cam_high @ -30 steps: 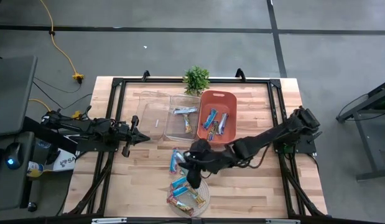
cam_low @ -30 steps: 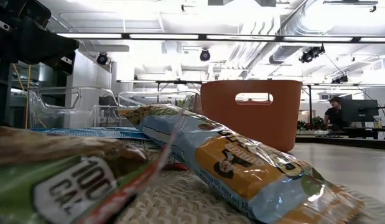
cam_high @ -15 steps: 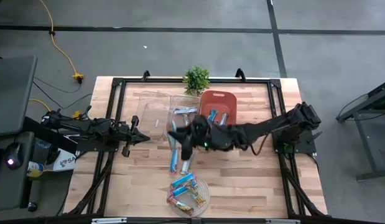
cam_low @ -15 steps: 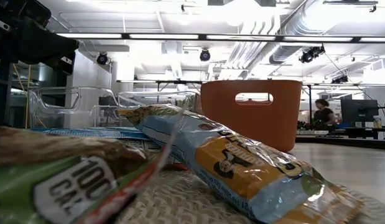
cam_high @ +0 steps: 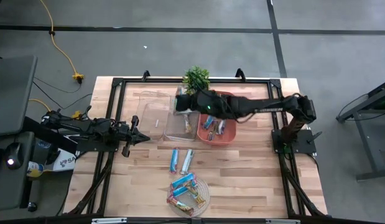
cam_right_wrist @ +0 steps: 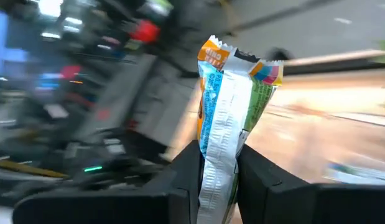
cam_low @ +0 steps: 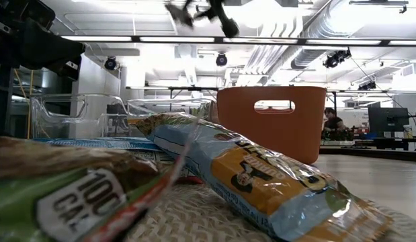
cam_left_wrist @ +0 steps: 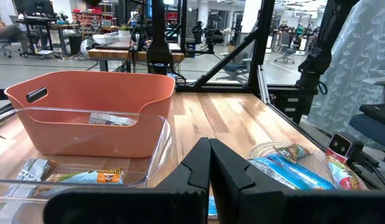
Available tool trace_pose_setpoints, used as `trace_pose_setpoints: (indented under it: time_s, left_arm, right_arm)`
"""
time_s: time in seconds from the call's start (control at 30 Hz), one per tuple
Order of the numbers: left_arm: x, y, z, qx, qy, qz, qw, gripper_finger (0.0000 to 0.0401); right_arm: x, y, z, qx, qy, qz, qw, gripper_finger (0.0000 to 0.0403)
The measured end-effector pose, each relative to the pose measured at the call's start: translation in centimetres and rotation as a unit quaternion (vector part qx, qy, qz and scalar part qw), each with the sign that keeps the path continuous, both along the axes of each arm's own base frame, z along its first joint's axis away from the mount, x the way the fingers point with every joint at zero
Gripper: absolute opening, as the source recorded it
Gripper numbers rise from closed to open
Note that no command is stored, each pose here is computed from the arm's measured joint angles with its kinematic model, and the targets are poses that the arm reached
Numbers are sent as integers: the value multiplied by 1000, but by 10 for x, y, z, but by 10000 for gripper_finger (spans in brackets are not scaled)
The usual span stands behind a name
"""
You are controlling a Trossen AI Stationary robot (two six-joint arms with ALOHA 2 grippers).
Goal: Pick and place Granola Bars by type
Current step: Put the middle yellow granola bar into the right transparent bin
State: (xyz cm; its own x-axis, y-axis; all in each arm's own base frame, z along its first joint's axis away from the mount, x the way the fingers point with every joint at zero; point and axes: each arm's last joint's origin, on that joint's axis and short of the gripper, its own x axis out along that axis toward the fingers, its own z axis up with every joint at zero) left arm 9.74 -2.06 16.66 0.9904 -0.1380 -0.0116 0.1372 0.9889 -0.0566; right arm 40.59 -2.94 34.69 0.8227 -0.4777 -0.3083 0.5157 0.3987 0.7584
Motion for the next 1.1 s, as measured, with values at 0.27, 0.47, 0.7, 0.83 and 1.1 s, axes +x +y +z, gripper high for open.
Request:
trace_pose_setpoints:
  time_s: [0.27, 0.47, 0.7, 0.83, 1.1]
  left_arm:
    - [0, 0, 0, 0, 0, 0, 1000, 1]
    - [0, 0, 0, 0, 0, 0, 1000, 1]
    - [0, 0, 0, 0, 0, 0, 1000, 1]
    - [0, 0, 0, 0, 0, 0, 1000, 1]
    - [0, 0, 0, 0, 0, 0, 1000, 1]
  right_arm:
    - [-10, -43, -23, 56, 93, -19, 994, 64]
    - [5, -47, -49, 69, 121, 3, 990, 64]
    - [25, -45, -90, 121, 147, 18, 982, 64]
    - [29, -42, -102, 133, 163, 27, 977, 64]
    - [23, -40, -108, 134, 212, 35, 967, 64]
